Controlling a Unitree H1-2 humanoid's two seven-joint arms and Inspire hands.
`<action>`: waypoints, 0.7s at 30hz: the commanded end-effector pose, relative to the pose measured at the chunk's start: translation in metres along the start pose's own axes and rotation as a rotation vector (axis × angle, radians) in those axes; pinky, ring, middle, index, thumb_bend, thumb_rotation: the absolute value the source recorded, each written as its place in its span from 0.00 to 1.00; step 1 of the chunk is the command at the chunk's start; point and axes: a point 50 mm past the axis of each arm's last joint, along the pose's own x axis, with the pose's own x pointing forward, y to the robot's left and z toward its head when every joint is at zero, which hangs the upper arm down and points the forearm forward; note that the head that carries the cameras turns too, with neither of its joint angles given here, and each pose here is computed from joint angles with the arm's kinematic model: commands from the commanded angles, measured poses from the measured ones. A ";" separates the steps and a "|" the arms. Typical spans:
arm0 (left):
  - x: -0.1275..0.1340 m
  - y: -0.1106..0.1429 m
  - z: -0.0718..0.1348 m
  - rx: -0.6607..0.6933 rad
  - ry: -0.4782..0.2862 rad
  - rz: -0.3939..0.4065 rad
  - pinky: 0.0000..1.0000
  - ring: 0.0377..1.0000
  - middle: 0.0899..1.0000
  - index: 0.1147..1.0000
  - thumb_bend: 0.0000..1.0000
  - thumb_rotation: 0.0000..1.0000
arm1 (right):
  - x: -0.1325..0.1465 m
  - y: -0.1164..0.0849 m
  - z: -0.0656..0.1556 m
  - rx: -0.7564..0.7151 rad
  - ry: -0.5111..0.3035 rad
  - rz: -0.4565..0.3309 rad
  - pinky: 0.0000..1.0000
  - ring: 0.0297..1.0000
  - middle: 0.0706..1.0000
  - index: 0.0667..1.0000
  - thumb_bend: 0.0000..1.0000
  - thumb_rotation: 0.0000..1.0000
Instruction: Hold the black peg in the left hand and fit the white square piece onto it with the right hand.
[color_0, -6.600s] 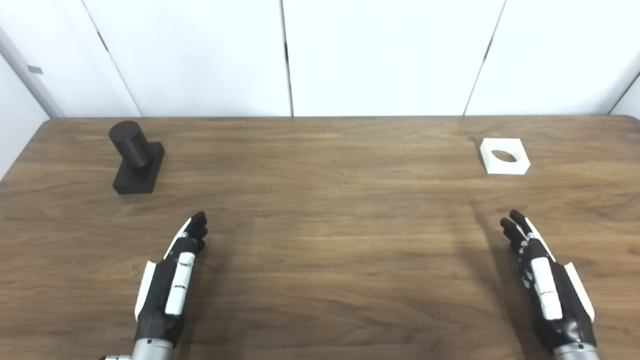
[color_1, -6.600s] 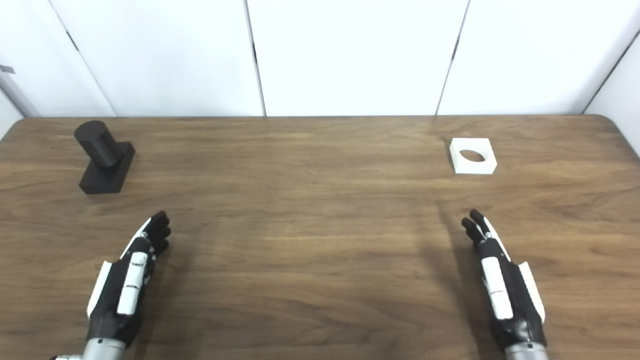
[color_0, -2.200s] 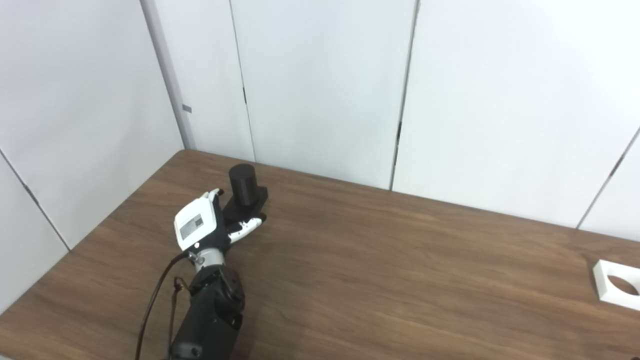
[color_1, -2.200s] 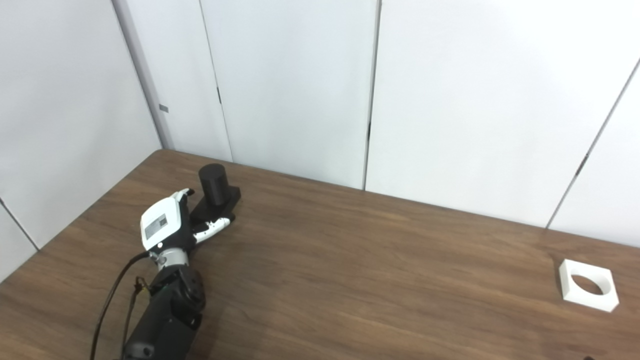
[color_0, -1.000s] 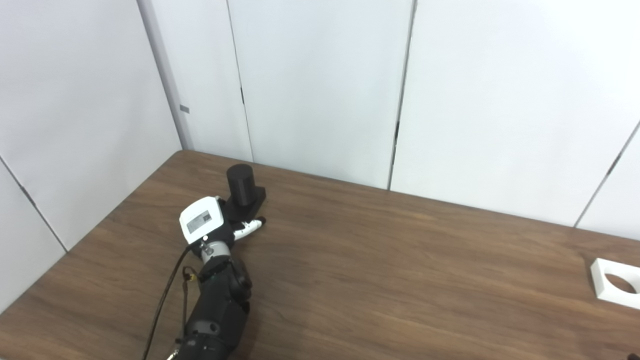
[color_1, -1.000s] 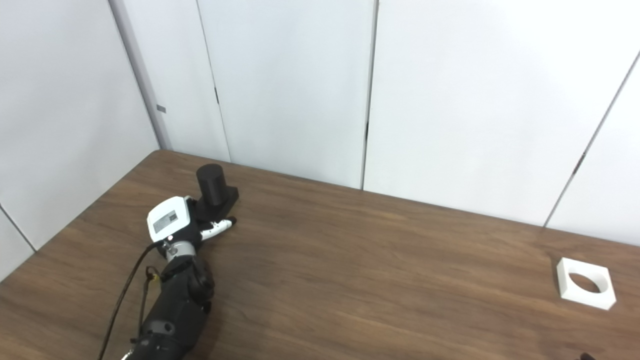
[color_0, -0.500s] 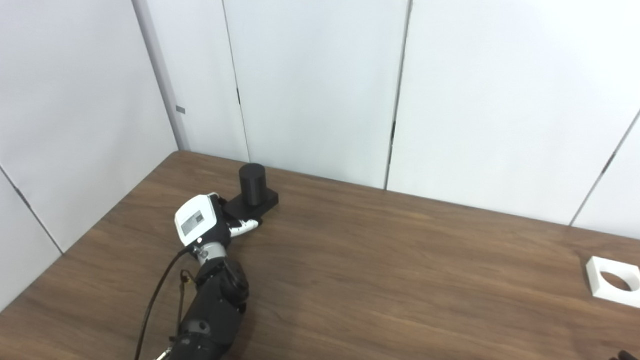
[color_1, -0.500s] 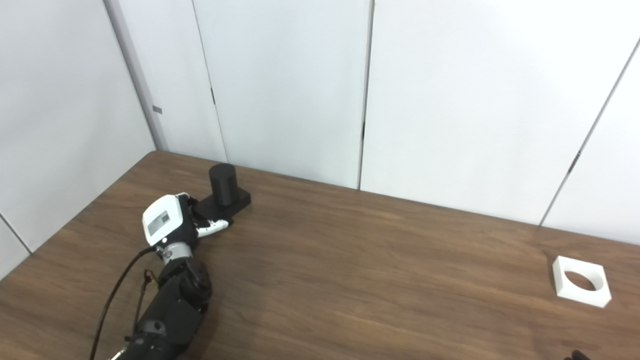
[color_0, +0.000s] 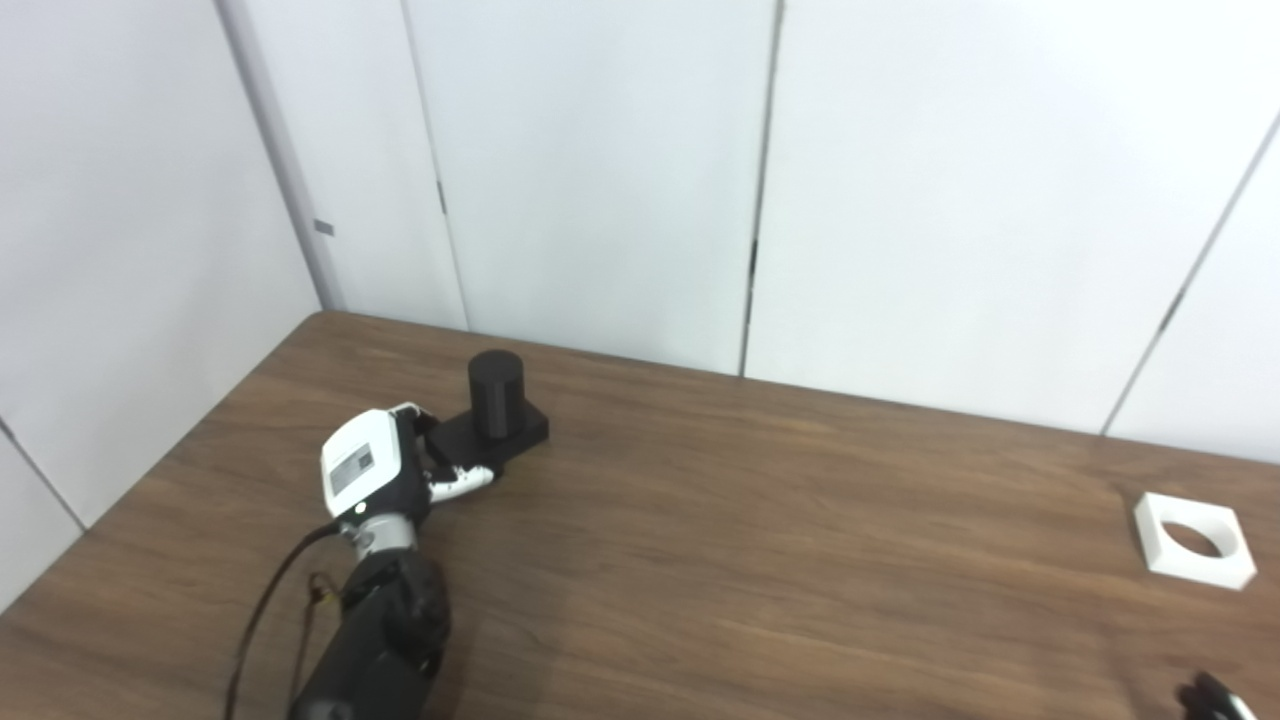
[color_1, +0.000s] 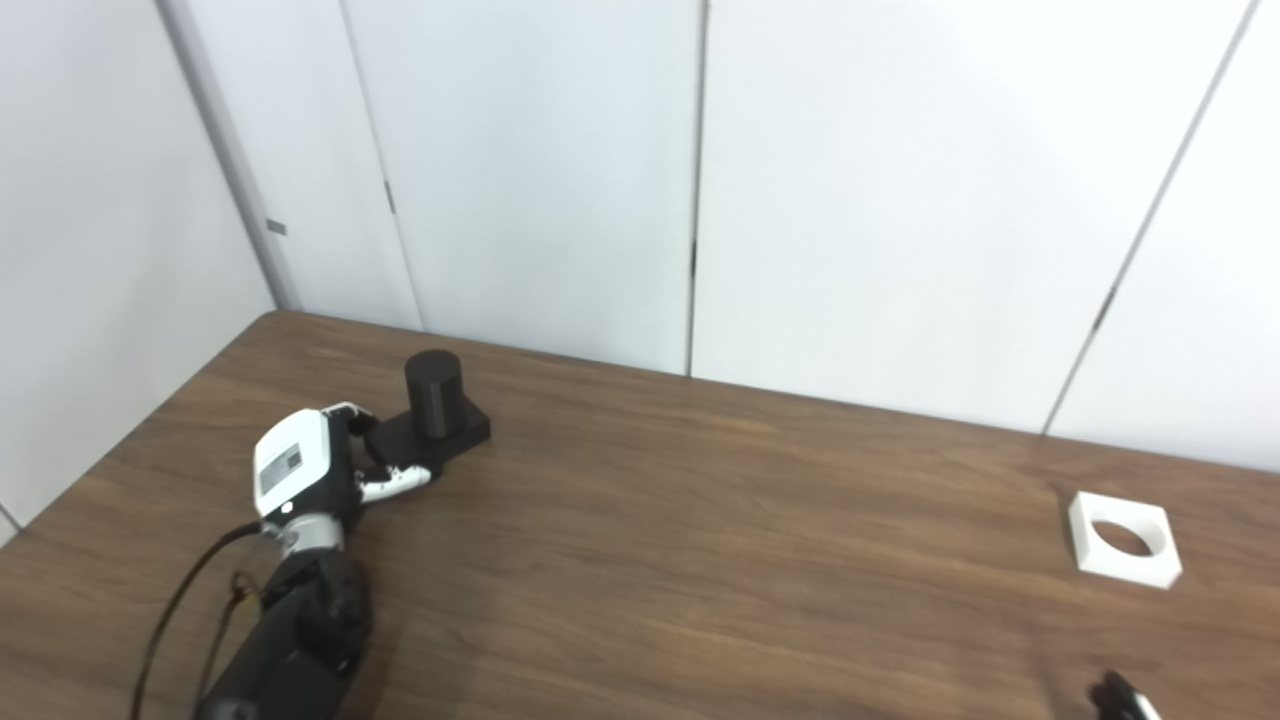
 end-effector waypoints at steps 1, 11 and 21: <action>-0.011 0.004 0.014 -0.055 -0.080 -0.038 0.60 0.72 0.65 0.42 0.51 0.05 | 0.002 -0.002 0.010 -0.022 -0.043 0.007 1.00 0.95 0.91 0.92 0.53 1.00; -0.091 0.011 0.044 -0.142 -0.292 -0.259 0.66 0.79 0.73 0.42 0.51 0.05 | 0.002 0.002 0.015 -0.036 -0.062 0.012 1.00 0.93 0.90 0.92 0.47 1.00; -0.150 0.010 0.049 -0.186 -0.456 -0.445 0.69 0.80 0.76 0.42 0.51 0.05 | 0.001 0.007 0.030 -0.072 -0.078 0.015 1.00 0.93 0.88 0.90 0.41 1.00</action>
